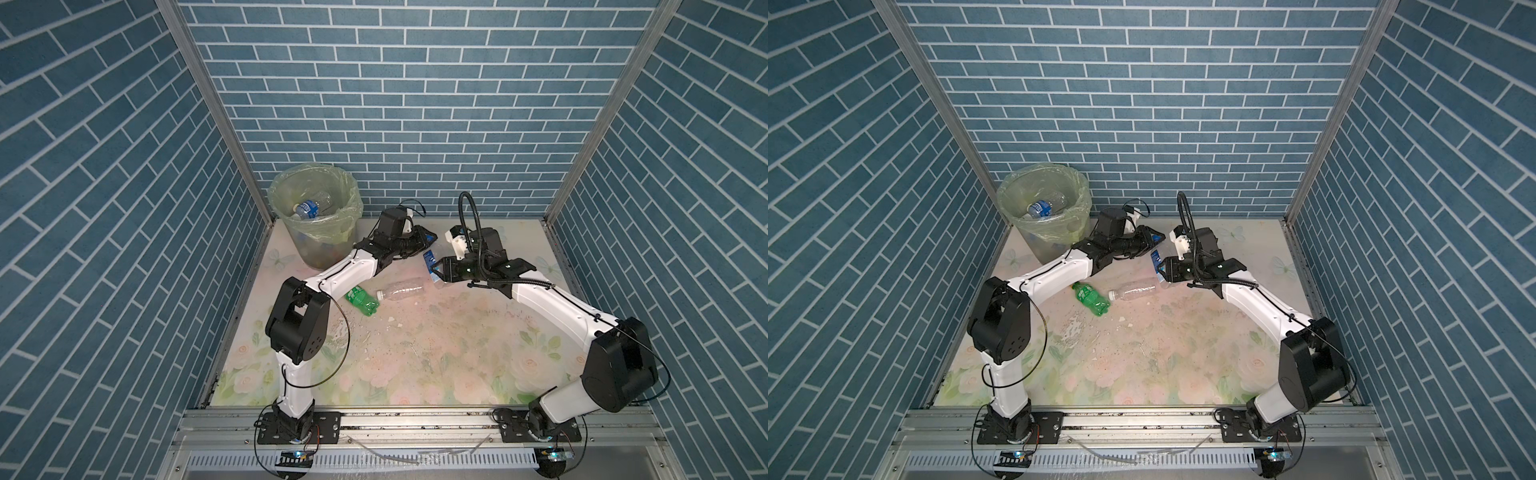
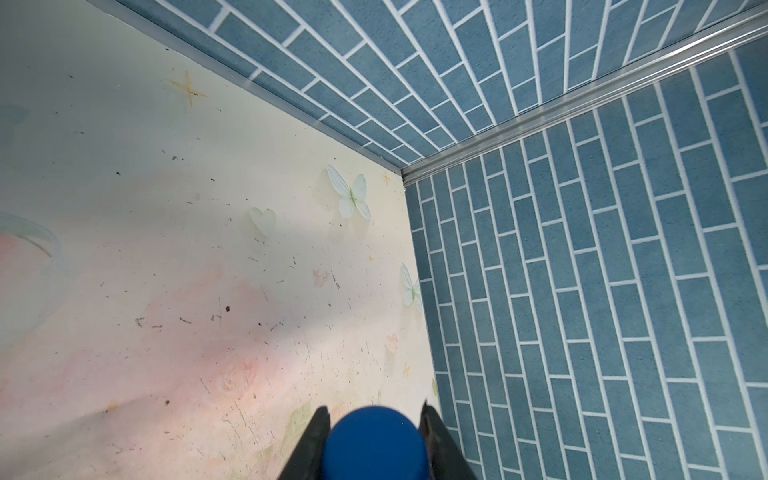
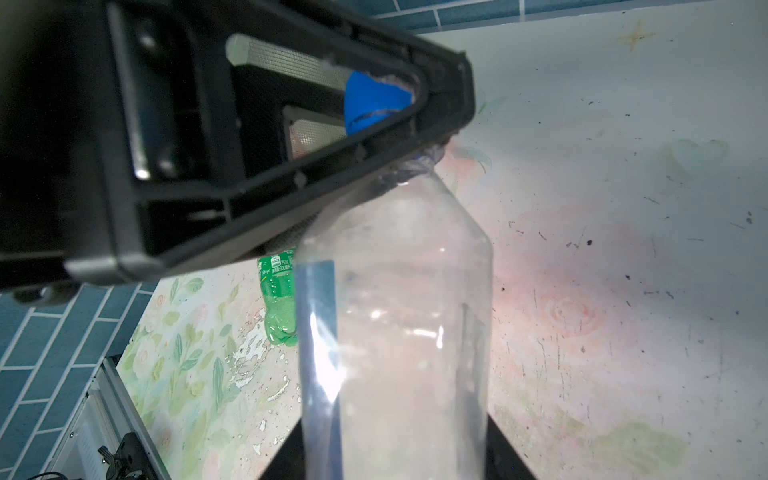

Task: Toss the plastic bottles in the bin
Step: 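Grasp the water bottle's blue cap with the left gripper while the right holds it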

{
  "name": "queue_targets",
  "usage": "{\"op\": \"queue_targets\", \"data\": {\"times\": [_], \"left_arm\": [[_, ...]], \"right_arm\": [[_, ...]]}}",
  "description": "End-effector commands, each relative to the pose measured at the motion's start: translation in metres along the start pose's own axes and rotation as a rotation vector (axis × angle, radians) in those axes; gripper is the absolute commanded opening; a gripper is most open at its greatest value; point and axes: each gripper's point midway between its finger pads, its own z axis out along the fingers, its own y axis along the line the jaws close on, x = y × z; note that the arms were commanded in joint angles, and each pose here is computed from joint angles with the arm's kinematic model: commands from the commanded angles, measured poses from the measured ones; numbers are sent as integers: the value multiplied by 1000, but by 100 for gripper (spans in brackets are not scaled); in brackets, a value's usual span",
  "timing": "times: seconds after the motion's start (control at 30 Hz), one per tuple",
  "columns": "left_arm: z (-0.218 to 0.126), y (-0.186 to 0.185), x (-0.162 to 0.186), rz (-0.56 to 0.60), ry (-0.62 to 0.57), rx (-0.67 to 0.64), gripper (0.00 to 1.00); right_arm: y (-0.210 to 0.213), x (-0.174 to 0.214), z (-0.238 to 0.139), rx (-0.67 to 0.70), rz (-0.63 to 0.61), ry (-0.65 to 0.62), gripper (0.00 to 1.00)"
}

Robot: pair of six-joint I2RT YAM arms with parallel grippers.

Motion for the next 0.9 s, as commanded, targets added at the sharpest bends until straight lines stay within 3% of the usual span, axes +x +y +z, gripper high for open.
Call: {"op": "queue_targets", "data": {"times": [0.0, 0.23, 0.4, 0.47, 0.67, 0.77, 0.87], "left_arm": [[2, 2, 7, 42, 21, -16, 26], [6, -3, 10, 49, 24, -14, 40], [8, -3, 12, 46, 27, -19, 44], [8, -4, 11, 49, 25, -17, 43], [4, -6, 10, 58, 17, -18, 26], [4, -5, 12, 57, 20, -19, 24], [3, -5, 12, 59, 25, -21, 24]], "right_arm": [[12, -13, -12, -47, -38, -66, 48], [15, -15, -15, -56, -44, -77, 46], [18, -17, -19, -61, -52, -87, 46], [17, -16, -19, -62, -51, -84, 45], [16, -14, -18, -60, -40, -83, 45], [16, -14, -17, -64, -37, -79, 46], [18, -16, -19, -68, -40, -82, 53]]}}
